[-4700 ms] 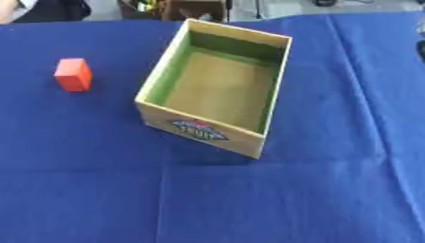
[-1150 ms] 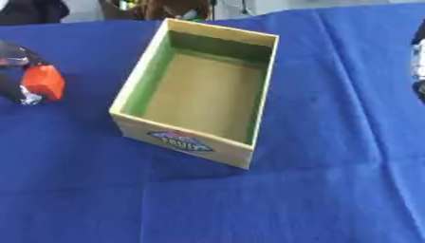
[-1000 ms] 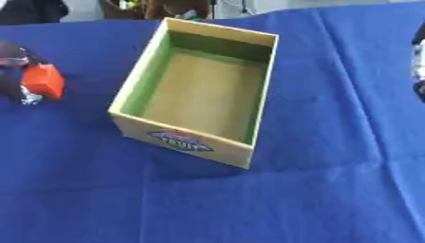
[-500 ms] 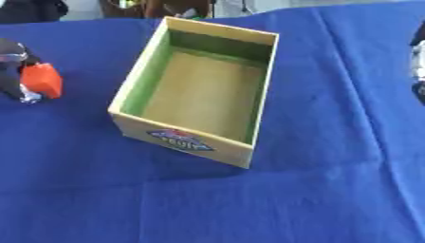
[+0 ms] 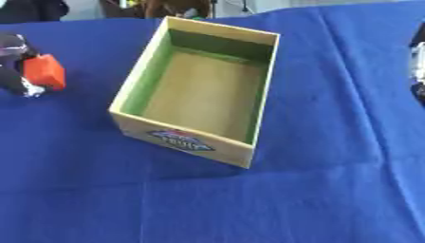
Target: Pick up objects on the table and place them in the box.
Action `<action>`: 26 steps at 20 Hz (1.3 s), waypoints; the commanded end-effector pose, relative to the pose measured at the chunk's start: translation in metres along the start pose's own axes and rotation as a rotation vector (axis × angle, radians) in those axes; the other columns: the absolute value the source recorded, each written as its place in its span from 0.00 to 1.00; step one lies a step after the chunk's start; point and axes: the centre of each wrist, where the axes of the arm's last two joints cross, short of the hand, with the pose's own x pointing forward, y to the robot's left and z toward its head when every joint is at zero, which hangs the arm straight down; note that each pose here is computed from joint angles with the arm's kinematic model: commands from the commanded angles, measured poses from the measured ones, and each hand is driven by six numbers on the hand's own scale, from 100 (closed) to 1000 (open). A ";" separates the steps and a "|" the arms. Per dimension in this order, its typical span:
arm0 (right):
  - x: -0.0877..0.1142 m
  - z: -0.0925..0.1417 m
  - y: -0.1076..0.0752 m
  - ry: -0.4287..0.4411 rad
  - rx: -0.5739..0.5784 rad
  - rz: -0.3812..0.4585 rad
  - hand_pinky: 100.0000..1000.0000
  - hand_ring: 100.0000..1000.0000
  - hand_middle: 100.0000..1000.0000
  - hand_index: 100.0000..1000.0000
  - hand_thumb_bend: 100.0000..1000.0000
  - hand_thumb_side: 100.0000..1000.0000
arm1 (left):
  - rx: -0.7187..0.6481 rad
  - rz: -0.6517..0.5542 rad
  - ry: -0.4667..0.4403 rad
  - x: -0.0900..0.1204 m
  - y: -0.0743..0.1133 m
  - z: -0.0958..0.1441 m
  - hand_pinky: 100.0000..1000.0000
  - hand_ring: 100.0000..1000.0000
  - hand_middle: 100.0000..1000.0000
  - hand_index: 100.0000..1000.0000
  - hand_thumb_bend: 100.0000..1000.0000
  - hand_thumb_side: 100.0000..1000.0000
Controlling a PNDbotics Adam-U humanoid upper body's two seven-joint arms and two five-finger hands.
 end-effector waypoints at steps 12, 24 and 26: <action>0.002 0.000 -0.006 -0.004 -0.011 0.001 0.73 0.61 0.55 0.75 0.00 0.54 | 0.364 -0.044 -0.166 0.053 0.076 0.037 0.21 0.40 0.26 0.44 0.00 0.42; 0.003 -0.001 -0.003 -0.007 -0.010 -0.020 0.73 0.61 0.55 0.75 0.00 0.54 | 0.422 -0.056 -0.463 0.155 0.112 0.034 0.19 0.38 0.25 0.42 0.00 0.42; 0.004 -0.002 -0.003 -0.009 -0.012 -0.024 0.73 0.61 0.55 0.75 0.00 0.54 | 0.416 -0.060 -0.494 0.169 0.112 0.030 0.19 0.38 0.24 0.42 0.00 0.42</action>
